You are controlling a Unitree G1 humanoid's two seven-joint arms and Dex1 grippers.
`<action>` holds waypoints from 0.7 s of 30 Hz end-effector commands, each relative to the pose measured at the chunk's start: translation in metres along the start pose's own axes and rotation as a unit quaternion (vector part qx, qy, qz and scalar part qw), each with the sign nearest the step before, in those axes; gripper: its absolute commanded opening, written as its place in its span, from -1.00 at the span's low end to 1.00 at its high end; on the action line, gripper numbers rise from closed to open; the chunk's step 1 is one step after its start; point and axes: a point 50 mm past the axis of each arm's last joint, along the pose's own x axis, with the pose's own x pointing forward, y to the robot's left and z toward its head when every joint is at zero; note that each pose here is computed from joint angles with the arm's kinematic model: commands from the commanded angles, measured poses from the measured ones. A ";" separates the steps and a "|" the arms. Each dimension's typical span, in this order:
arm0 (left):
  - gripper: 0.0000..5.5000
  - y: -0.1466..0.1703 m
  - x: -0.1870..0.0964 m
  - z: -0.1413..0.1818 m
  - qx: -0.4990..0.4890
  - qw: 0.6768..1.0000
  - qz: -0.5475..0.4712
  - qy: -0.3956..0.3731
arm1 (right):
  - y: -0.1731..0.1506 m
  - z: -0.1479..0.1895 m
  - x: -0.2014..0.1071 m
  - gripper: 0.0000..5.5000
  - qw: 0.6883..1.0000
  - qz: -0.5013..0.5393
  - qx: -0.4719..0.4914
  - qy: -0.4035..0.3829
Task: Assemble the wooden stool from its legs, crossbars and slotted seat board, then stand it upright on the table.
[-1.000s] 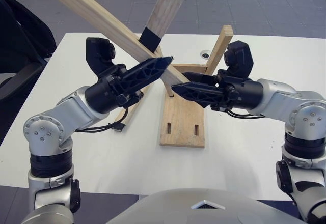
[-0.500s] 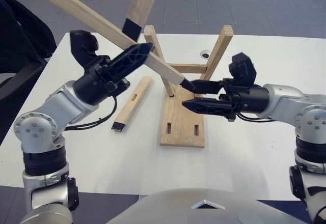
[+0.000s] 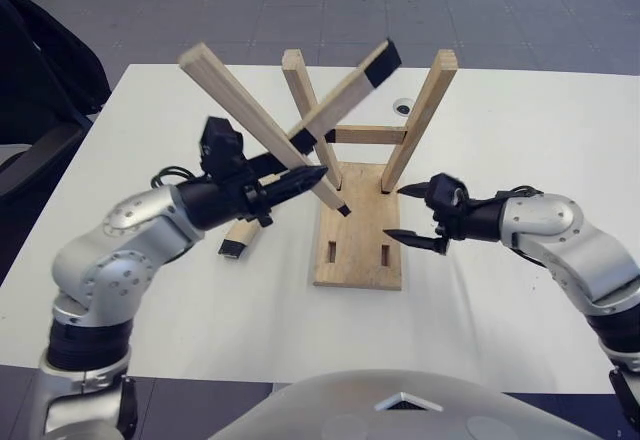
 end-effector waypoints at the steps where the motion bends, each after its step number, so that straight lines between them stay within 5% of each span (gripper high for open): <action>1: -0.24 -0.002 -0.001 -0.009 0.009 1.000 0.000 -0.003 | 0.006 -0.001 0.001 0.43 0.993 0.033 -0.106 0.026; 9: -0.24 -0.005 -0.006 -0.012 0.005 1.000 0.008 -0.007 | 0.006 -0.011 0.012 0.43 0.950 0.102 -0.286 0.078; 18: -0.24 -0.008 -0.004 -0.017 0.004 1.000 -0.001 0.004 | 0.016 -0.018 0.027 0.43 0.925 0.146 -0.340 0.088; 21: -0.24 -0.007 -0.008 -0.022 0.021 0.999 -0.008 0.031 | 0.018 -0.023 0.025 0.43 0.894 0.183 -0.393 0.109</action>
